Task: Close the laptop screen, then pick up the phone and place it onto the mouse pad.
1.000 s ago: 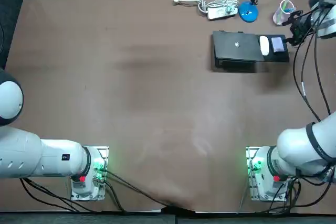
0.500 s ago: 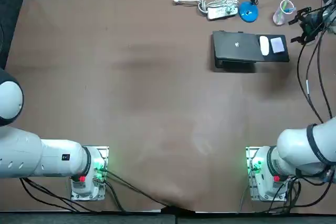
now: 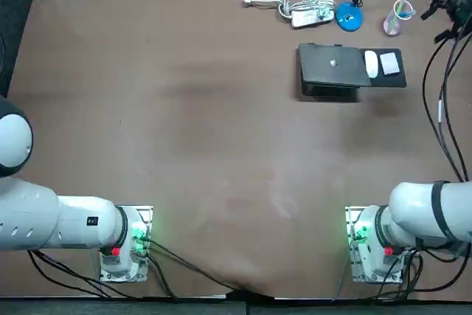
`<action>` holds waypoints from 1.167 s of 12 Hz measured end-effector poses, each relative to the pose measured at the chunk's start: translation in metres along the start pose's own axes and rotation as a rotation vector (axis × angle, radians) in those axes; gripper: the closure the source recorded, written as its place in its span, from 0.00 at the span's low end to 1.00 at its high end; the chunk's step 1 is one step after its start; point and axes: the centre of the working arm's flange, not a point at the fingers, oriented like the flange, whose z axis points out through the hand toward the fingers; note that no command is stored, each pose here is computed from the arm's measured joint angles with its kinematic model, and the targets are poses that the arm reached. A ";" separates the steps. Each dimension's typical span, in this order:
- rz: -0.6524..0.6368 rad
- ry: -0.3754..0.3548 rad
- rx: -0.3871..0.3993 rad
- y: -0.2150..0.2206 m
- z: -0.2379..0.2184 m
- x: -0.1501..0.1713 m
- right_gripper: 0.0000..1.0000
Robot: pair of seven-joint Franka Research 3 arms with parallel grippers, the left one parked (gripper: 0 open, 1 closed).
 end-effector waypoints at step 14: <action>-0.842 -0.022 -0.220 -0.170 -0.126 -0.115 0.00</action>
